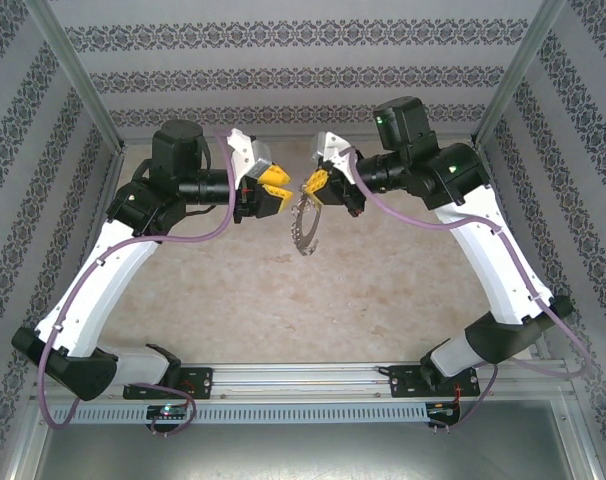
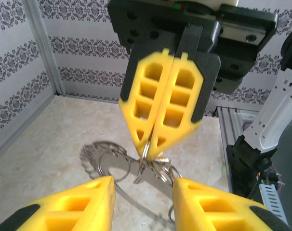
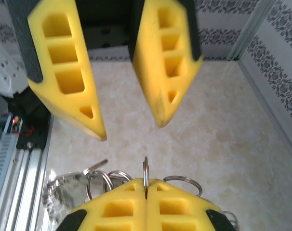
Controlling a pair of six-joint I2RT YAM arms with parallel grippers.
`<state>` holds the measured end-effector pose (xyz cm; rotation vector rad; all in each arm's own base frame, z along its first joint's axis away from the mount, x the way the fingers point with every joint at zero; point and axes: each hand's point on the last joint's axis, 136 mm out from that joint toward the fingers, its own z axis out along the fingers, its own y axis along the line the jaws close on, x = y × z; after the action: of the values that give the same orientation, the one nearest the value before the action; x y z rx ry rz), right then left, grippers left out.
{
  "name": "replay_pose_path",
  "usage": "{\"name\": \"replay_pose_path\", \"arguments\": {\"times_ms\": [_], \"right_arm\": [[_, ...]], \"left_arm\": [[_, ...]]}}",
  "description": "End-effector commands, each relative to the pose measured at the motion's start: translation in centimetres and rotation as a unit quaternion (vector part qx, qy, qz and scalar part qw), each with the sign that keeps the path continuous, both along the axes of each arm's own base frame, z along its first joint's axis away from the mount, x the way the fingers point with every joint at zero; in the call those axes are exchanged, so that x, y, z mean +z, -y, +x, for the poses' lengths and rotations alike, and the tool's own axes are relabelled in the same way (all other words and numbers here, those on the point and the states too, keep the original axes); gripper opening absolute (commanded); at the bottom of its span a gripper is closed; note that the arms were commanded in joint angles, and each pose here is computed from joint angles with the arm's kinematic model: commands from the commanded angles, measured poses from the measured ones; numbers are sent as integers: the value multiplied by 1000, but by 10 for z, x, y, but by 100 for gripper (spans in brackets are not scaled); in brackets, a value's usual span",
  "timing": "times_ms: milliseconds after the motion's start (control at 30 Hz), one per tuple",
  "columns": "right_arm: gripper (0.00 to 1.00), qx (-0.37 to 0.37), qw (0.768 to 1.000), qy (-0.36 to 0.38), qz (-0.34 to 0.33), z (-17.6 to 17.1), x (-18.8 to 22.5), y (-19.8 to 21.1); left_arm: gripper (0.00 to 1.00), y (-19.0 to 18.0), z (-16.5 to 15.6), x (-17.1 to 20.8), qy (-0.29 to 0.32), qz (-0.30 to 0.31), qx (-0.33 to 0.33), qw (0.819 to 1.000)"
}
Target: Put the keys on the keyring
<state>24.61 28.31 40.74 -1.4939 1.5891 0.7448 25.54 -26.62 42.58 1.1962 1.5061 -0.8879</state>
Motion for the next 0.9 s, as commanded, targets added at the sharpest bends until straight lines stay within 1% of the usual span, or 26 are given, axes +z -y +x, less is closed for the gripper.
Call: {"name": "replay_pose_path", "arguments": {"times_ms": [0, 367, 533, 567, 633, 667, 867], "right_arm": [[0, 15, 999, 26, -39, -2, -10, 1], [0, 23, 999, 27, -37, -5, -8, -3], [0, 25, 999, 24, -28, -7, -4, -4], [0, 25, 999, 22, -27, -7, -4, -5], [0, 25, 999, 21, -22, -7, -3, -6], [0, 24, 999, 21, -20, -7, -2, -6], [0, 24, 999, 18, -12, -7, 1, -7]], "left_arm": [[35, 3, -4, -7, 18, 37, -7, 999], [31, 16, -10, -21, 15, 71, -24, 997], [30, 17, -10, -22, 18, 71, -24, 997], [29, 17, -9, -21, 18, 70, -24, 997], [22, 18, -10, -20, 18, 67, -26, 997], [21, 18, -10, -19, 18, 65, -26, 997], [21, 21, -7, -20, 18, 64, -28, 997]]}}
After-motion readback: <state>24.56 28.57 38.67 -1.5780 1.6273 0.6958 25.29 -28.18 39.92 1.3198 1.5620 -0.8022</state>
